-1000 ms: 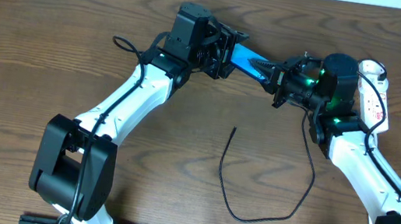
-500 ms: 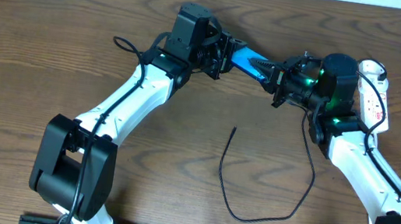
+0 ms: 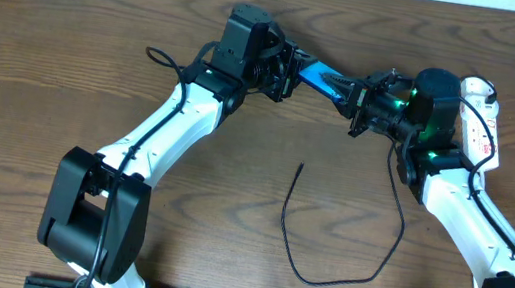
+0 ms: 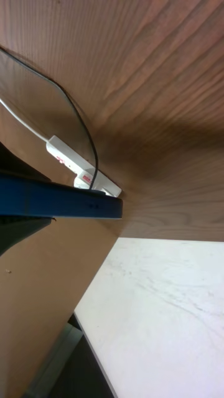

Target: Plug charger to phone and switch on socket

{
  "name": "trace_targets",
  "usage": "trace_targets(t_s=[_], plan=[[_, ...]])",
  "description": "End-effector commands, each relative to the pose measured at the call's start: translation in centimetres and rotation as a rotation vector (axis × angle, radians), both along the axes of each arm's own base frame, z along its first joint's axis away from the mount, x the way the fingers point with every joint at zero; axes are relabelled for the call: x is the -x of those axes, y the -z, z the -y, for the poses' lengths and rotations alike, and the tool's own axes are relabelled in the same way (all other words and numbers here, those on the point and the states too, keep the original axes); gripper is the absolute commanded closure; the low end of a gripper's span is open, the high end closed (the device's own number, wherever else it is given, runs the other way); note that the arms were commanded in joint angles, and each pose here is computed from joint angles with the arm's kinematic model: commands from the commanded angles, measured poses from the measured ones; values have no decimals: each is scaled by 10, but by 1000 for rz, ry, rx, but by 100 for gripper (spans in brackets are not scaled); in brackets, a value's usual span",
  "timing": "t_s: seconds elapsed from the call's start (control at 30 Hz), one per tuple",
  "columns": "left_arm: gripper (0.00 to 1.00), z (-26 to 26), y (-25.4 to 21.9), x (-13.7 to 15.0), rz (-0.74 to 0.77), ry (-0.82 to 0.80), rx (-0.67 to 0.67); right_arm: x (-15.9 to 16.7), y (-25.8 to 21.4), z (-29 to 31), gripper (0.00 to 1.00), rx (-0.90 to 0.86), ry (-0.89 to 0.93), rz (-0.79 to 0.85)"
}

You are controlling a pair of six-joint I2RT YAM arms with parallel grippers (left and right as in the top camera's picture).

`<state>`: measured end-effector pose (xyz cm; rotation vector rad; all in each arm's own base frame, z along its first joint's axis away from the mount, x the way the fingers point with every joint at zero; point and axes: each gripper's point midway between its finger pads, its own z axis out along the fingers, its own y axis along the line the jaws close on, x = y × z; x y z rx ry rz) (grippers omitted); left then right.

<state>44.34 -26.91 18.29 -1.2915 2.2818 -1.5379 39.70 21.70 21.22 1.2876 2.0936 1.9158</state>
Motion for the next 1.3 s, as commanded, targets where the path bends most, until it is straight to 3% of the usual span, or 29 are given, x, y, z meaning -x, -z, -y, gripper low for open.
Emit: trace_targets(t_s=[0.0, 0.17, 0.2, 0.63, 0.73, 1.1, 1.27], plan=[[93, 4, -9, 4, 17, 17, 5, 3, -14, -8, 86, 27, -59, 103], [93, 4, -9, 4, 21, 19, 3, 3, -14, -8, 62, 27, -59, 103], [92, 4, -9, 4, 21, 18, 3, 3, -14, -8, 53, 27, -58, 103], [93, -6, -9, -2, 26, 0, -1, 3, -14, -8, 17, 28, -54, 104], [93, -8, -10, -3, 44, 7, -14, 3, -14, -7, 4, 32, -55, 109], [93, -72, -12, -32, 42, -93, 6, -9, -14, 13, 1, 155, -48, 284], [93, -110, -19, -38, 28, -97, 75, -16, -11, 38, 1, 201, -40, 331]])
